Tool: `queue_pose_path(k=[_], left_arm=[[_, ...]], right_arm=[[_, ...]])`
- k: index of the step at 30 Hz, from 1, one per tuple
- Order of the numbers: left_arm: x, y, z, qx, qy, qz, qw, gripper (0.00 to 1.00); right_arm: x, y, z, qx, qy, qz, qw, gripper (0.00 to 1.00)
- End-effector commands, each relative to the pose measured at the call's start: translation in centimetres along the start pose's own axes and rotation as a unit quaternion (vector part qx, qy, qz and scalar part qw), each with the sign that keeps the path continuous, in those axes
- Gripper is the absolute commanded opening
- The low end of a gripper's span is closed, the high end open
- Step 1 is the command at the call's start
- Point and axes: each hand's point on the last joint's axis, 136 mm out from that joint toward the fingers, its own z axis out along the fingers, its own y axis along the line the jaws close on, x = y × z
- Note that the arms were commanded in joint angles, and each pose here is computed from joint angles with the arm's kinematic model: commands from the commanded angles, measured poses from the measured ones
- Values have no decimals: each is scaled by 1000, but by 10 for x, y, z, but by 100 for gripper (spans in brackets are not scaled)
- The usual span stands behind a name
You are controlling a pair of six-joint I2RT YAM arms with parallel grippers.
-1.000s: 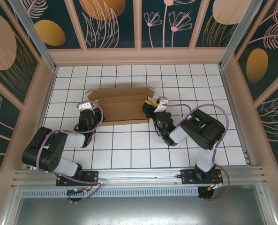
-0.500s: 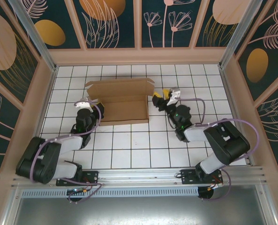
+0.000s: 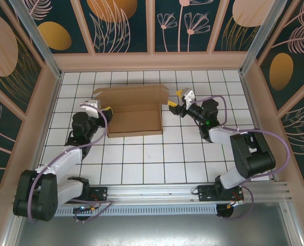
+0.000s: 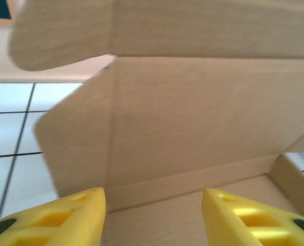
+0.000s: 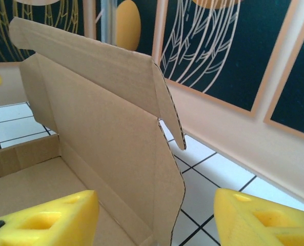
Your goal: Fold the paper box
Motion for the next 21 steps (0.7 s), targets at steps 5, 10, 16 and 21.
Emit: queue_pose_path(k=[5,10,16,21], left_arm=[[-4,7,3,33,20,80,996,52],[1,23,8,37,24,89,995,52],[-1,32,13,52,22,117,992,51],[-10,26,20,78,3,139,987,51]], right_arm=[[2,-11,6,-29,-1,-48,998,61],[11,-18,15,-48,21,-60,997,61],[16,-23,28,-70,39,-79,994,62],[21,-19,45,-107,39,-65,991,61]])
